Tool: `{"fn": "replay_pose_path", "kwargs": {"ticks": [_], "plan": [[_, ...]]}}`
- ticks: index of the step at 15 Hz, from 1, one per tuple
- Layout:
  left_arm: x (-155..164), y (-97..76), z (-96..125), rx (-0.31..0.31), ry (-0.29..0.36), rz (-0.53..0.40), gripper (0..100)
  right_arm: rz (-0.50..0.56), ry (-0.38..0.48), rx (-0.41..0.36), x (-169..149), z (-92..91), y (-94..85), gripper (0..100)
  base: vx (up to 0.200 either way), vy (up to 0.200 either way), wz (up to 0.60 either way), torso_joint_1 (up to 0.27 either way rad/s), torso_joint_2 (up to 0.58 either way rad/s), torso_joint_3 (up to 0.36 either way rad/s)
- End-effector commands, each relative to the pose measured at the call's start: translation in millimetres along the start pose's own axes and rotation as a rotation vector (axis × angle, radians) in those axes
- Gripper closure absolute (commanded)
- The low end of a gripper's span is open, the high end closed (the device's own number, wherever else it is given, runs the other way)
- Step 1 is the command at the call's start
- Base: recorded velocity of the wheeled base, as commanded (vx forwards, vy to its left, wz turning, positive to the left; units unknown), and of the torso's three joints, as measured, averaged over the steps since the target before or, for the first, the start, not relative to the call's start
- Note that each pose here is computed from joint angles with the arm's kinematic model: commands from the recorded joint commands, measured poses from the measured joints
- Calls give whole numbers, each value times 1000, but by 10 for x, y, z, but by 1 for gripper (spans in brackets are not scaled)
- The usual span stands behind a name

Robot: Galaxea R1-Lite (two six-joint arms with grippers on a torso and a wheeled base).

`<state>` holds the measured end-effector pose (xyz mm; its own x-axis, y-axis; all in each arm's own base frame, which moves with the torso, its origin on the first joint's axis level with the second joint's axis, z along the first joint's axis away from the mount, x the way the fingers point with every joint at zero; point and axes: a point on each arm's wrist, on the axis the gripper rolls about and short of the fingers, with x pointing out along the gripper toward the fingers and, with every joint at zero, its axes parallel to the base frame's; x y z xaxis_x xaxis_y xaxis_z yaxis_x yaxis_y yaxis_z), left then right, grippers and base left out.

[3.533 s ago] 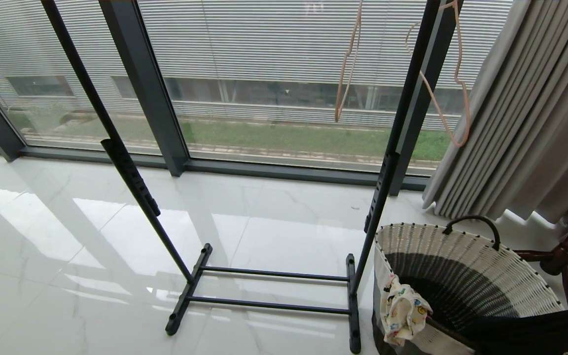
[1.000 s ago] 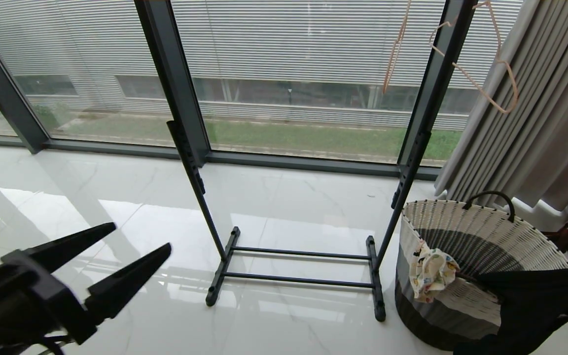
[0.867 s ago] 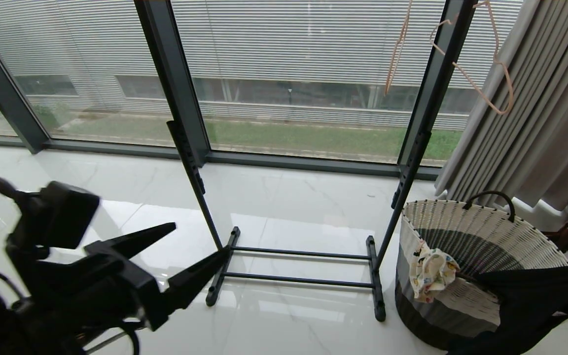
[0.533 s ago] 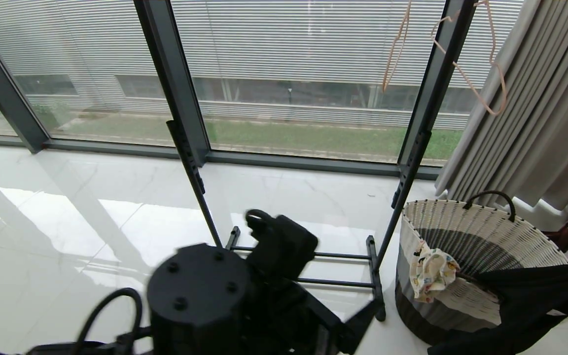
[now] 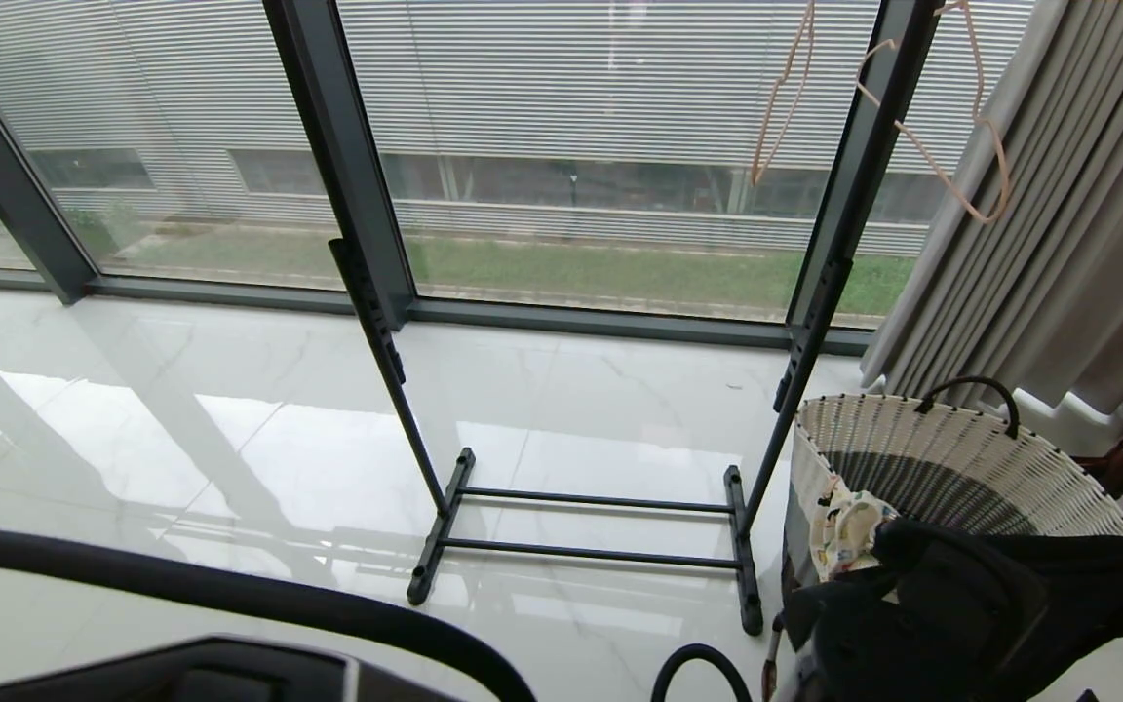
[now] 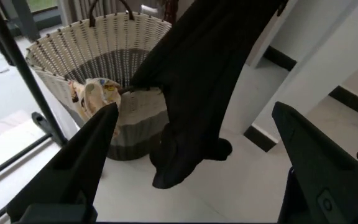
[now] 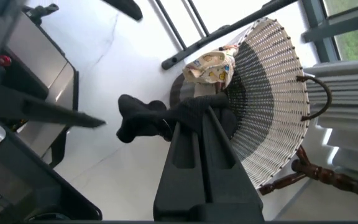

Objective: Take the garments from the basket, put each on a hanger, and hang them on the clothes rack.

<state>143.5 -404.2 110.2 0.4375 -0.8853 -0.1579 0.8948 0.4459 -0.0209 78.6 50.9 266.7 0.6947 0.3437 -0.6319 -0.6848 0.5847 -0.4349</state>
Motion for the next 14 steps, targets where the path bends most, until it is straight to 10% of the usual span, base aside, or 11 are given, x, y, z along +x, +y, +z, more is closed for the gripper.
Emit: {"fn": "replay_pose_path", "kwargs": {"ticks": [1, 10, 11, 14], "plan": [[186, -51, -225, 16, 47, -14, 0, 11, -11, -13, -11, 5, 17, 100, 0, 0, 0, 0, 0, 0], [556, 252, -348, 15, 79, 61, 0, 49, -37, -106, -19, 17, 72, 100, 0, 0, 0, 0, 0, 0], [576, 245, -381, 17, 83, 59, 100, 53, -42, -110, -24, 18, 78, 100, 0, 0, 0, 0, 0, 0], [635, 252, -501, 83, 105, 57, 100, 60, -42, -116, -23, 16, 87, 100, 0, 0, 0, 0, 0, 0]]}}
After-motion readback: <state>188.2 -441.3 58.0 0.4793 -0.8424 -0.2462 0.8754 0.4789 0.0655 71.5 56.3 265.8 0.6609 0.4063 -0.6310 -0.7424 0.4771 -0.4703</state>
